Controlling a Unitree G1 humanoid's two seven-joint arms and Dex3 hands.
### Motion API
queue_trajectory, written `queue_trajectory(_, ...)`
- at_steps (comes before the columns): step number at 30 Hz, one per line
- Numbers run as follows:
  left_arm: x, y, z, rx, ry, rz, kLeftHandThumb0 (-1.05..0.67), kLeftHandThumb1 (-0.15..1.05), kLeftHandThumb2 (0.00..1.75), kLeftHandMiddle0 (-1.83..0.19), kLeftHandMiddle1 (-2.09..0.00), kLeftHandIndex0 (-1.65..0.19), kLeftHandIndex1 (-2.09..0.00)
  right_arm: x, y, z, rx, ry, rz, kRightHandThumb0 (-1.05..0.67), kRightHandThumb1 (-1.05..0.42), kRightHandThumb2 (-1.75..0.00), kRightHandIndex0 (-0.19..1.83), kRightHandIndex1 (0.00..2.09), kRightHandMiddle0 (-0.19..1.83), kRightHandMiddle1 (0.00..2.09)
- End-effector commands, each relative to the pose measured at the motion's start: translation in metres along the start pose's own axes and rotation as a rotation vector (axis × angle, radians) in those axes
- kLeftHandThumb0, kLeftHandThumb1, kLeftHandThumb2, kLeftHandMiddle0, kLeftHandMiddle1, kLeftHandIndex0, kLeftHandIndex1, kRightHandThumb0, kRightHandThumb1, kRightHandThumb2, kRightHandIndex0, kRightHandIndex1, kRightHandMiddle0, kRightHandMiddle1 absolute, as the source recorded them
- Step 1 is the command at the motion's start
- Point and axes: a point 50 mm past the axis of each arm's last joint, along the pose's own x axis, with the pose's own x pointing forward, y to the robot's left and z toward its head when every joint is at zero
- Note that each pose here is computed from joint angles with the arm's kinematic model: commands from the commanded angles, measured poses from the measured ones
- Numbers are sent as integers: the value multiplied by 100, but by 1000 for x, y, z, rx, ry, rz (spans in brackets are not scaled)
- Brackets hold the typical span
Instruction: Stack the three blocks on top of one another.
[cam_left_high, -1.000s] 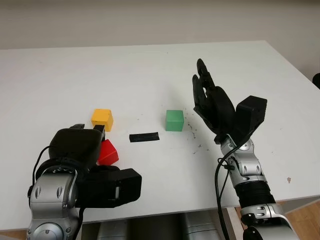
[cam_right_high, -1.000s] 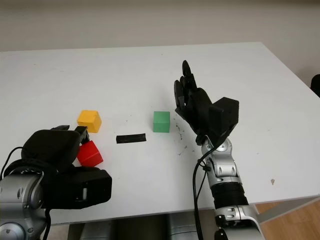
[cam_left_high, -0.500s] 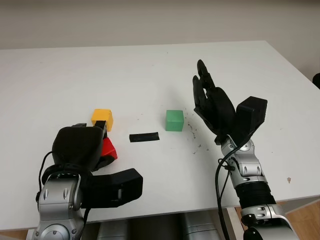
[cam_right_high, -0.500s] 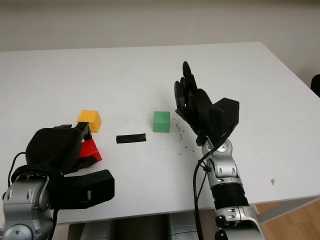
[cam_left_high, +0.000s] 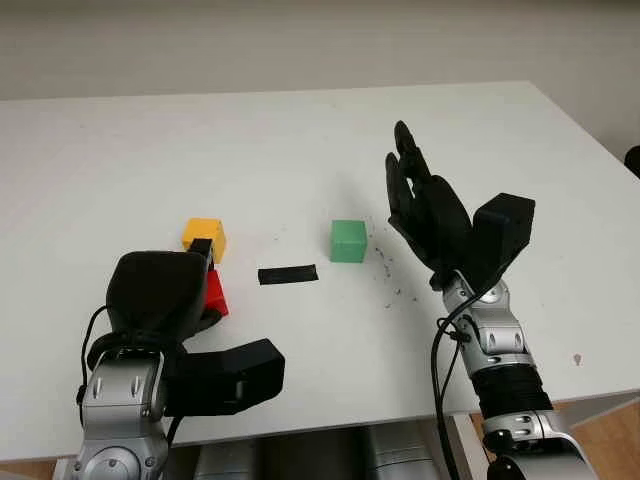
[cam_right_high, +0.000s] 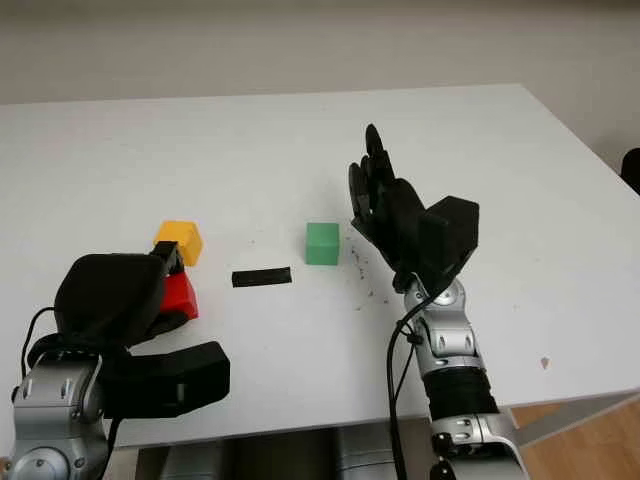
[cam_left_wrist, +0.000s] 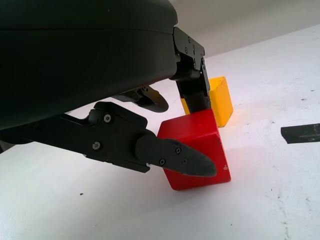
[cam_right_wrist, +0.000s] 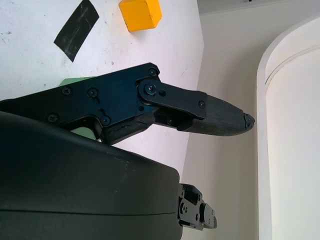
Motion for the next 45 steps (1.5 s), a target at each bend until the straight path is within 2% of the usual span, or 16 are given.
queue_trajectory(1, -2, 5, 1, -21, -24, 20, -34, 97, 5, -49, -16, -38, -127, -1, -2, 4, -4, -18, -4, -75, -105, -65, -19, 0, -19, 0)
queue_trajectory(6, -10, 25, 1, -167, -121, 112, -36, 102, 6, -50, -13, -34, -137, -1, -2, 4, -4, -18, -1, -74, -105, -66, -19, 0, -19, 0)
queue_trajectory(9, -14, 35, -1, -221, -166, 201, -38, 102, 5, -53, -12, -27, -163, -1, -2, 3, -4, -16, -1, -74, -105, -66, -19, 0, -19, 0)
queue_trajectory(10, -15, 39, -1, -237, -177, 229, -39, 102, 5, -53, -12, -26, -166, -1, -2, 3, -2, -16, -1, -74, -105, -66, -19, 0, -19, 0)
queue_trajectory(14, -18, 49, -1, -319, -235, 360, -38, 102, 5, -52, -11, -27, -160, -1, -2, 2, 11, -18, -13, -74, -105, -65, -19, 0, -19, 0)
queue_trajectory(16, -18, 52, -1, -353, -263, 401, -37, 102, 5, -51, -10, -31, -152, -1, -2, 2, 11, -21, -13, -74, -105, -65, -19, 0, -19, 0)
queue_trajectory(21, -15, 53, 0, -462, -332, 473, -35, 101, 5, -49, -9, -35, -150, -1, -3, 2, 6, -17, -10, -76, -105, -63, -19, 0, -19, 0)
queue_trajectory(27, -4, 45, 6, -554, -353, 449, -34, 100, 5, -42, -5, -34, -149, -1, -2, 2, 4, -15, -15, -76, -105, -63, -19, 0, -19, 0)
queue_trajectory(34, 16, 25, 18, -641, -390, 336, -36, 104, 6, -34, -3, -27, -156, -1, -2, 2, 8, -16, -10, -74, -105, -65, -19, 0, -19, 0)
queue_trajectory(37, 25, 19, 22, -614, -391, 312, -38, 104, 6, -30, -2, -27, -159, -2, -2, 2, 7, -20, -10, -74, -105, -66, -19, 0, -19, 0)
queue_trajectory(40, 33, 15, 24, -531, -396, 312, -40, 103, 5, -22, -3, -30, -153, -2, -1, 2, 9, -20, -9, -75, -105, -65, -19, 0, -19, 0)
queue_trajectory(45, 46, 6, 27, -478, -451, 292, -44, 104, 6, -11, -3, -37, -147, -2, -1, 2, 9, -16, -12, -75, -105, -65, -19, 0, -19, 0)
